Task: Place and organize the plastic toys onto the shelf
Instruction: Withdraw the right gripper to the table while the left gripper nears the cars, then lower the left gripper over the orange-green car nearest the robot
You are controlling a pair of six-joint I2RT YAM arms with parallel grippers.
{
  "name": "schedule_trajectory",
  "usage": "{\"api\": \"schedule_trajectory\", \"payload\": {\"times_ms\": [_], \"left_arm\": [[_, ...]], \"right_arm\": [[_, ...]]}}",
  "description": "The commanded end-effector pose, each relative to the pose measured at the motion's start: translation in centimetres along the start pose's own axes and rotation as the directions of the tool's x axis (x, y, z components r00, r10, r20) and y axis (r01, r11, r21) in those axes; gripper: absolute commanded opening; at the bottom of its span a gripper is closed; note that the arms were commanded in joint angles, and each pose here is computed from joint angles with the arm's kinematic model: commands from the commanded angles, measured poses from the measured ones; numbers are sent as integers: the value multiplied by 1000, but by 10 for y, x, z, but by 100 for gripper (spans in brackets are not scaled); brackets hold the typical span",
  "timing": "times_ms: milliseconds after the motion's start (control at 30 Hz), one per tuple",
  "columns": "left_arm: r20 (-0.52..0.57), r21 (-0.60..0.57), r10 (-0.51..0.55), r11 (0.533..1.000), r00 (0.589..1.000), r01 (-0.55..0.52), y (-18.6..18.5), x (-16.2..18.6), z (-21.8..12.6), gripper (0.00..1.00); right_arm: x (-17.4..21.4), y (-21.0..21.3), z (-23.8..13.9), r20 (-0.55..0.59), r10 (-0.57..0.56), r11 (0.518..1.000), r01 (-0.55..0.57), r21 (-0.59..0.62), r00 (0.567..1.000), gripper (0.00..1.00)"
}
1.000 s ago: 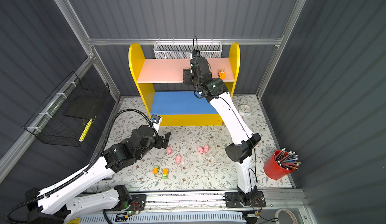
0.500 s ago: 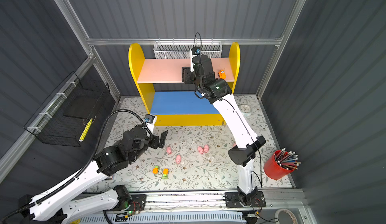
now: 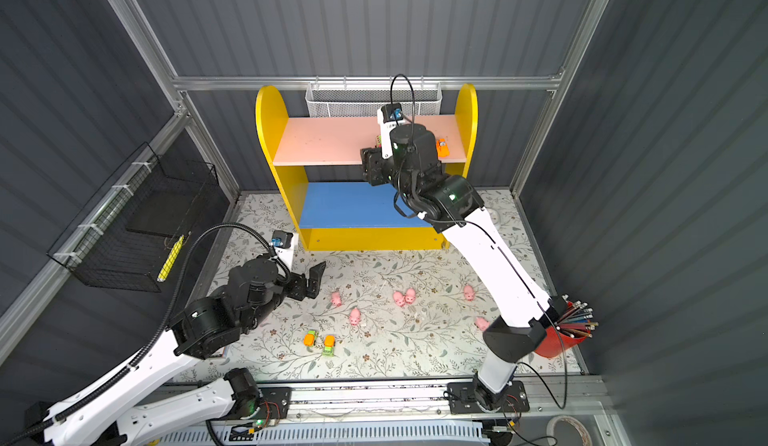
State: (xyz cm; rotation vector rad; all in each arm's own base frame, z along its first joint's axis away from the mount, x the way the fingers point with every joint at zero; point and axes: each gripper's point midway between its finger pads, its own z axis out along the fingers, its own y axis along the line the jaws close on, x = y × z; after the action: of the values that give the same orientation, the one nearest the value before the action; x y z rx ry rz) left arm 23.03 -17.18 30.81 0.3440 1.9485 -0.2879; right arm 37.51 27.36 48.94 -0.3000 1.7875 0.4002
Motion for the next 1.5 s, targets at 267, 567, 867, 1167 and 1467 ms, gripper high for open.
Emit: {"api": "schedule_trajectory", "payload": {"times_ms": [267, 567, 867, 1167, 1467], "left_arm": [[-99, 0, -187, 982, 977, 187, 12, 51, -12, 100], [-226, -64, -283, 959, 932, 276, 17, 121, 2, 99], [-341, -125, -396, 918, 852, 377, 27, 198, -1, 92], [-373, -178, -449, 894, 812, 412, 37, 225, -9, 90], [-457, -254, -402, 914, 793, 317, 35, 240, 1, 86]], "right_arm": [[58, -14, -64, -27, 40, 999, -40, 19, 999, 70], [160, -21, -88, -168, 92, 996, -90, 16, 982, 79], [226, -25, -106, -256, 125, 991, -130, -6, 958, 83], [274, -2, -104, -359, 118, 985, -156, -77, 926, 91], [303, 7, -107, -406, 104, 983, -157, -99, 908, 98]]}}
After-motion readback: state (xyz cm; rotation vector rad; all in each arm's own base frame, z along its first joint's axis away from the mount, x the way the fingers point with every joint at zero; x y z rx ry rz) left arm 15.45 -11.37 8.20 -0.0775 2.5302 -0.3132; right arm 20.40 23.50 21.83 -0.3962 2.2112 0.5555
